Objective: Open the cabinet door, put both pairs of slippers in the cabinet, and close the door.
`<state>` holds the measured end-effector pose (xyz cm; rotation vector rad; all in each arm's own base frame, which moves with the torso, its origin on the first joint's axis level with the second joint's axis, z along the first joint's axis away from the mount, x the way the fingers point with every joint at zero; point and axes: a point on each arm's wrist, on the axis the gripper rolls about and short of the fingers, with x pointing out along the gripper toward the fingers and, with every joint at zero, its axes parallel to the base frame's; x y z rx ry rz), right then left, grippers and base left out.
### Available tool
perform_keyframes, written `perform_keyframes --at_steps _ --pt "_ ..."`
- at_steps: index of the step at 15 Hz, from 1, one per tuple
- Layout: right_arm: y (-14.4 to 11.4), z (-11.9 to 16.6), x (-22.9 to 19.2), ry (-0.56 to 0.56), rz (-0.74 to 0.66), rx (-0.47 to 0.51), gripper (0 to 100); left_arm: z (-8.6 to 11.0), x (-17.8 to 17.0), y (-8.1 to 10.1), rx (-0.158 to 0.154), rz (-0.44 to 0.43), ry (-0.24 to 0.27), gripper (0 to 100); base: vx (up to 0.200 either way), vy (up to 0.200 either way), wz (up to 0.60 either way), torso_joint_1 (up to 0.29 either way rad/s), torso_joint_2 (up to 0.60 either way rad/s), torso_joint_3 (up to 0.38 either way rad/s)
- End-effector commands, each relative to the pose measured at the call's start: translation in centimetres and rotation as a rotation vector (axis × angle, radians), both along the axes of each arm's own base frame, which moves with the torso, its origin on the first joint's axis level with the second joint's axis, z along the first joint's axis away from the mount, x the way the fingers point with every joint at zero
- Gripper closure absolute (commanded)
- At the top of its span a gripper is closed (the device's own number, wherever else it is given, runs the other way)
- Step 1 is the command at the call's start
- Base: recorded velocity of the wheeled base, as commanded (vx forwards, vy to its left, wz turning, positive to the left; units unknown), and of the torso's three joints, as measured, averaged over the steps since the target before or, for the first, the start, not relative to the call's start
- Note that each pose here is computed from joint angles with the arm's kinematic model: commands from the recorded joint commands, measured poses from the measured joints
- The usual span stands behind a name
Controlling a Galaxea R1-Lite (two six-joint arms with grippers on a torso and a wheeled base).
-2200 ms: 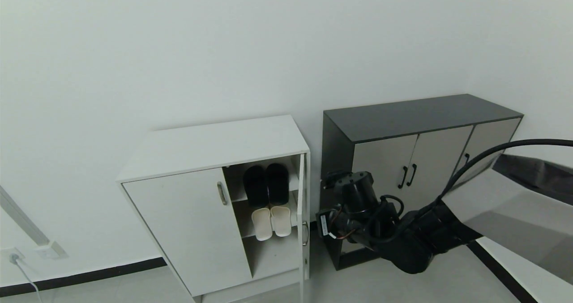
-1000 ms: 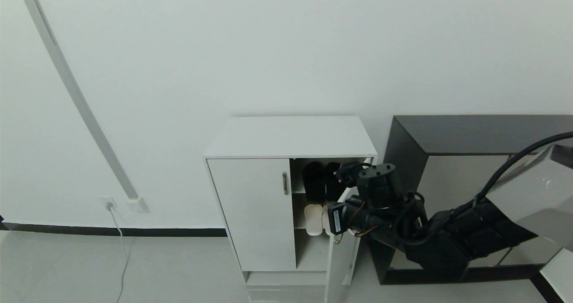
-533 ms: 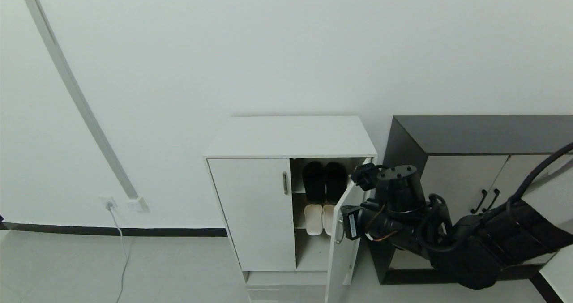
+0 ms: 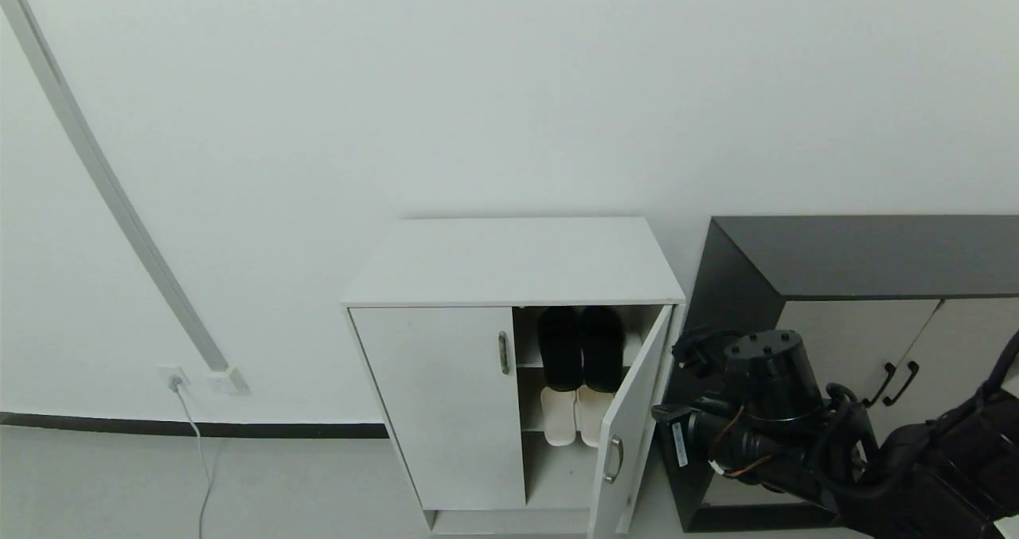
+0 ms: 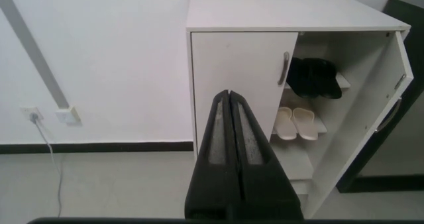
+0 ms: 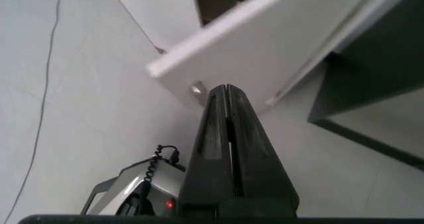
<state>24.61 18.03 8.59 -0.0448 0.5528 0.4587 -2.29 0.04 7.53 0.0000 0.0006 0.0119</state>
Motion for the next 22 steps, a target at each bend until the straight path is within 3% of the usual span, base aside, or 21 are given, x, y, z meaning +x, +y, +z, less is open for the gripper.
perform_keyframes --at_steps 1,10,22 --pt "-0.7 -0.8 0.3 0.027 -0.017 -0.014 100 0.0 0.0 0.0 0.000 0.003 0.001 100 0.000 0.000 0.00 0.000 0.00 0.000" --pt "1.6 -3.3 3.5 0.053 0.002 -0.020 100 0.0 0.0 0.0 -0.003 0.002 0.001 100 0.000 0.000 0.00 0.000 0.00 0.000" --pt "5.2 -5.3 8.7 -0.001 -0.001 0.013 100 0.0 0.0 0.0 -0.003 0.003 0.001 100 0.000 0.000 0.00 0.000 0.00 0.000"
